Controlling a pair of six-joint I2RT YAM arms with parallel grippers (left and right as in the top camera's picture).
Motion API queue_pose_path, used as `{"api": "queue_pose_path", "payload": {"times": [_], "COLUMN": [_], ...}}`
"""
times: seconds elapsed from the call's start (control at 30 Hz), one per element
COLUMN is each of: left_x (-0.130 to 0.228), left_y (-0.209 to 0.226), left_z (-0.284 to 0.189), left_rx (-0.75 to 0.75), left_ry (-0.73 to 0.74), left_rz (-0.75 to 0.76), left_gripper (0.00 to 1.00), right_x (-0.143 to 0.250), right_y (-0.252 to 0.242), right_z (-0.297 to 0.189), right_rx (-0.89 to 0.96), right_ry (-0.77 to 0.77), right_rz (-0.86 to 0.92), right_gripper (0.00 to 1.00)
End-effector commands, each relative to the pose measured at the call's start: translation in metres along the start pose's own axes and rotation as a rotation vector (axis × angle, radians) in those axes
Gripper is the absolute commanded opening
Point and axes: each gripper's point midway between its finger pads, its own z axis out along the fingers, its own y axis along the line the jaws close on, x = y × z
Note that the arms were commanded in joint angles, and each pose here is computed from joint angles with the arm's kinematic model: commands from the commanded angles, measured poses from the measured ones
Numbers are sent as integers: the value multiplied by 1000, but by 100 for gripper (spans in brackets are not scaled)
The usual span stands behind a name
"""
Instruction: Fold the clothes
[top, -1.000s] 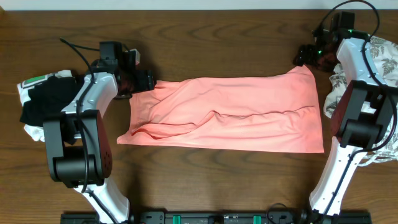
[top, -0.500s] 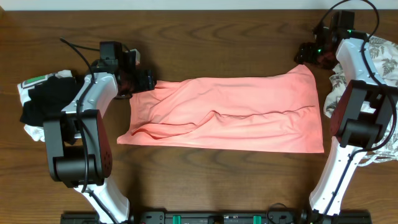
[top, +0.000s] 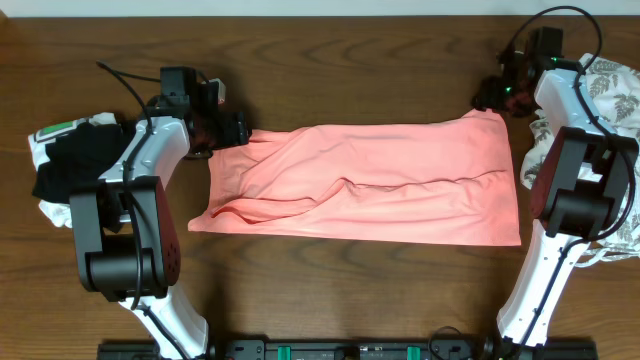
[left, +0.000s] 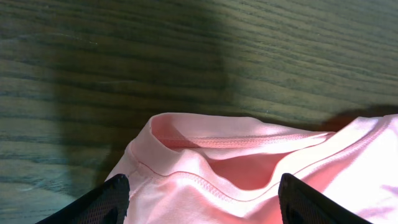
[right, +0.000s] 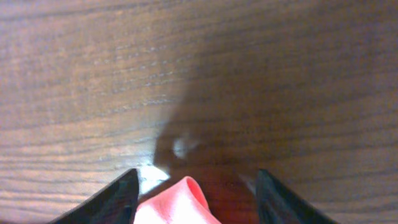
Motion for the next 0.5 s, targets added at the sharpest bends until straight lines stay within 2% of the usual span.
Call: {"api": "queue_pose_path", "payload": {"times": [0.0, 0.1, 0.13, 0.47], "left_x": [-6, -6, -6, -6], "left_y": [-3, -3, -3, -4], "left_z": [0, 0, 0, 0], "left_rx": [15, 15, 15, 15], "left_ry": [-9, -9, -9, -9], "left_rz": [22, 22, 22, 22], "left_gripper": [77, 77, 77, 77], "right_x": [14, 14, 14, 16], "right_y": [4, 4, 4, 2], "right_z": [9, 9, 9, 9], "right_rx": [-2, -3, -3, 8], "right_ry": [41, 42, 42, 49], "right_rz": [8, 9, 9, 17], "right_gripper": [40, 23, 20, 14]}}
